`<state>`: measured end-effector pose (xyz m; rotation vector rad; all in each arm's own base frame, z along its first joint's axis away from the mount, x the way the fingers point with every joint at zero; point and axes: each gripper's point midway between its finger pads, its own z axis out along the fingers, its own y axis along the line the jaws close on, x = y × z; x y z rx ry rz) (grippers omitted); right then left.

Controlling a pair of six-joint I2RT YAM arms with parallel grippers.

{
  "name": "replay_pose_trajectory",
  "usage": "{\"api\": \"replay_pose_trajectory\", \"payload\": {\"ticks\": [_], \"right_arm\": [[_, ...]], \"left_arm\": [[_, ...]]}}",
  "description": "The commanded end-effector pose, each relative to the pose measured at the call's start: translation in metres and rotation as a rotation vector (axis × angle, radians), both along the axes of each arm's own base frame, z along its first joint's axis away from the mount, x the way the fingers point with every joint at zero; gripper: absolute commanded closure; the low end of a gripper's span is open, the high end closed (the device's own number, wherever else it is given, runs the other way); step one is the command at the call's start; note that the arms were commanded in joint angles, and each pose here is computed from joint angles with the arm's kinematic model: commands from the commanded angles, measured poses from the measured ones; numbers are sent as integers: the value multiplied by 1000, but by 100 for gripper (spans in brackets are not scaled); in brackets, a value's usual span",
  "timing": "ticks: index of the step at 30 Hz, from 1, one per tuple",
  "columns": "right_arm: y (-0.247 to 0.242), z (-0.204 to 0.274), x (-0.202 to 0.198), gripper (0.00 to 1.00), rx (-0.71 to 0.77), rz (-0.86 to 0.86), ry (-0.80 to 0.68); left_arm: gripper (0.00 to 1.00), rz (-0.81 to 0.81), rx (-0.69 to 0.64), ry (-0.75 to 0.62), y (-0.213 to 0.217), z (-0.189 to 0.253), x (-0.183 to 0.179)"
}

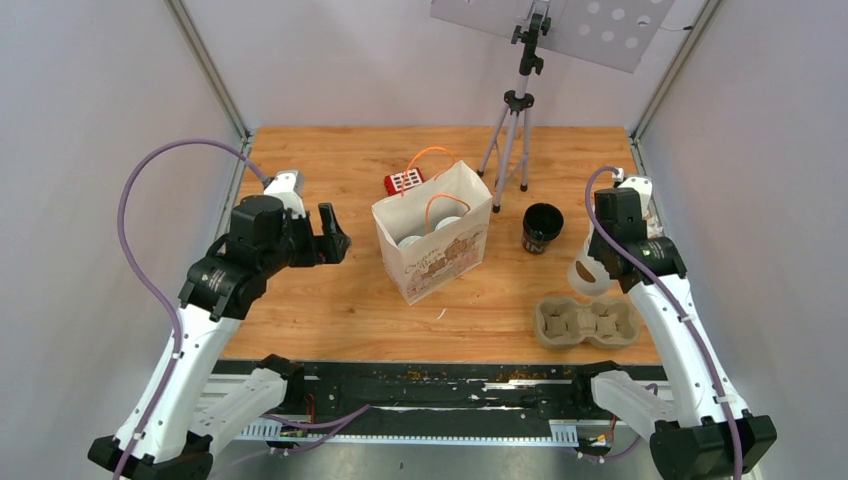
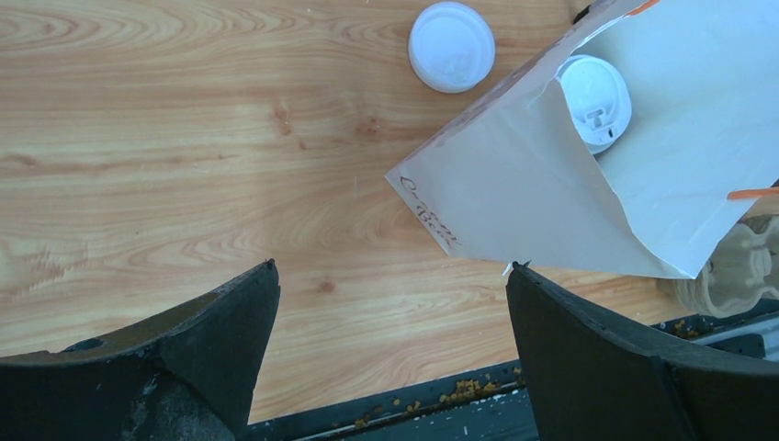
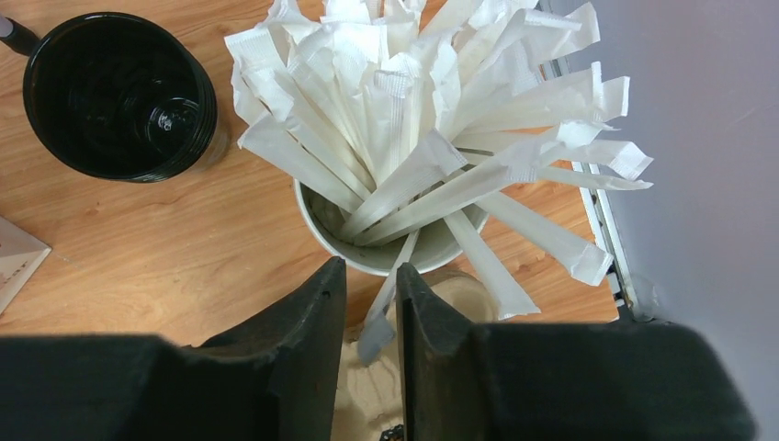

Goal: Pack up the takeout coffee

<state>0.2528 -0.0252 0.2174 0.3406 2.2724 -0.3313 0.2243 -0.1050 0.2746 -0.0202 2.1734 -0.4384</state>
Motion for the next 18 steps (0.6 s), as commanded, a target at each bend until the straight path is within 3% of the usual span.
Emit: {"api": "replay_pose_trajectory", "payload": {"ticks": [1,9,18], "right_arm": [[-13,17,10,78,-78,-12,-55],[-18,62,-11,98,-108,20,-69],[-2,137,-30,100,-10,91,-145]], "left_arm": [[0,-30,25,15,-2,2,-1],[0,-28,9,-30,-2,12,0],[0,7,-8,-74,1,26,6]]}}
